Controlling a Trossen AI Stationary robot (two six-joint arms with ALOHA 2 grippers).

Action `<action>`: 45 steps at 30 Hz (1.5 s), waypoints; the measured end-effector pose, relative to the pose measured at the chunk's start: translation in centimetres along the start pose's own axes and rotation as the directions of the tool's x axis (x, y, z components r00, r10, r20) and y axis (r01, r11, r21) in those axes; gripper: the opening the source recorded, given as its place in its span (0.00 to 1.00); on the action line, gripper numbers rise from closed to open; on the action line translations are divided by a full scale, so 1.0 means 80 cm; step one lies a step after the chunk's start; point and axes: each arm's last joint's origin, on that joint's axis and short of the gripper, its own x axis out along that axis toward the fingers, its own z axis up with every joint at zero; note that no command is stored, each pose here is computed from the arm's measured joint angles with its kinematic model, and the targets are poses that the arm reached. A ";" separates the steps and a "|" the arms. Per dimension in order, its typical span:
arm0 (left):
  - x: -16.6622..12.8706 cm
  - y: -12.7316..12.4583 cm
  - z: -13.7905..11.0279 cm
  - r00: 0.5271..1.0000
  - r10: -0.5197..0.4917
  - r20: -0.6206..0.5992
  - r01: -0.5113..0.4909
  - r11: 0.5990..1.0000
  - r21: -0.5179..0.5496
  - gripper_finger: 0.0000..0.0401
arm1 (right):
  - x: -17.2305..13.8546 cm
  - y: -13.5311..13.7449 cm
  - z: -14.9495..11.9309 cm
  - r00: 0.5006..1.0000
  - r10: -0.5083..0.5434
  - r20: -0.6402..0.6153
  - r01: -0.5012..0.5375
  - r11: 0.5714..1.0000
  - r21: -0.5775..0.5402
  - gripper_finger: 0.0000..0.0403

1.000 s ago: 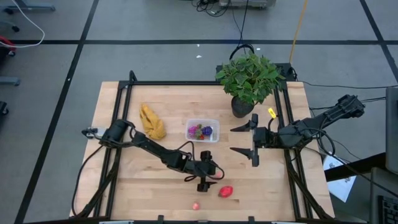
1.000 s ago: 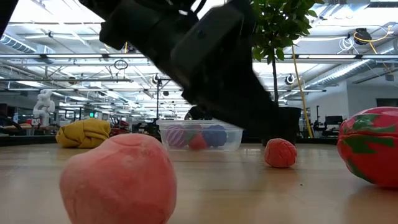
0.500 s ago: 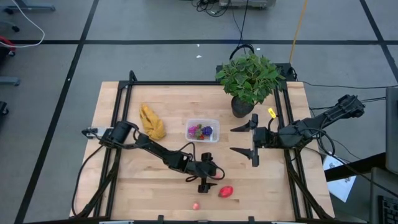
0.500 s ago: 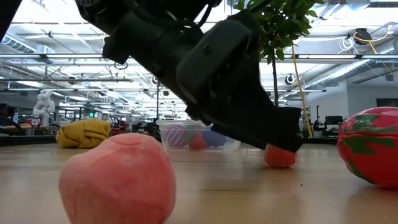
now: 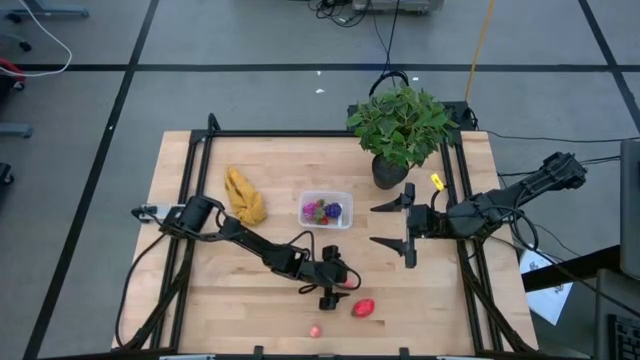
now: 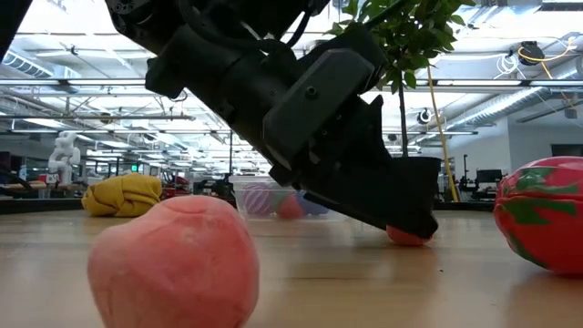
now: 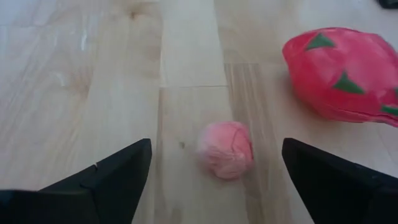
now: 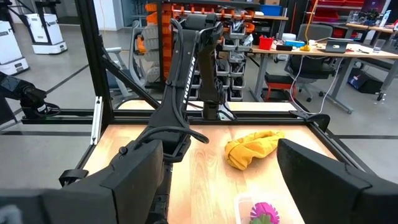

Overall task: Pick and placing Produce into tupperware
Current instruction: Put the top pink peach into the transparent bin

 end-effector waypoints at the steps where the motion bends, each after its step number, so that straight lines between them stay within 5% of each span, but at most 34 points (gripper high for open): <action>1: 0.000 0.000 0.000 1.000 0.007 0.000 -0.007 1.000 0.000 0.89 | 0.000 0.000 0.000 1.000 0.000 0.000 0.000 1.000 0.000 0.77; 28: 0.001 0.000 0.001 1.000 0.004 0.012 -0.004 1.000 -0.001 0.18 | 0.000 0.000 0.000 1.000 0.000 0.000 0.000 1.000 0.000 0.77; 36: -0.036 0.002 0.014 0.993 0.048 -0.111 -0.045 0.999 0.026 0.19 | 0.000 0.000 0.000 1.000 0.000 0.000 0.000 1.000 0.000 0.77; 40: -0.088 0.009 0.038 0.968 0.202 -0.151 -0.188 0.977 0.102 0.22 | 0.000 0.000 0.000 1.000 0.000 0.000 0.000 1.000 0.000 0.77; 45: -0.152 0.033 0.070 0.894 0.437 -0.097 -0.412 0.889 0.201 0.23 | 0.000 0.000 0.000 1.000 0.000 0.001 0.000 1.000 0.001 0.77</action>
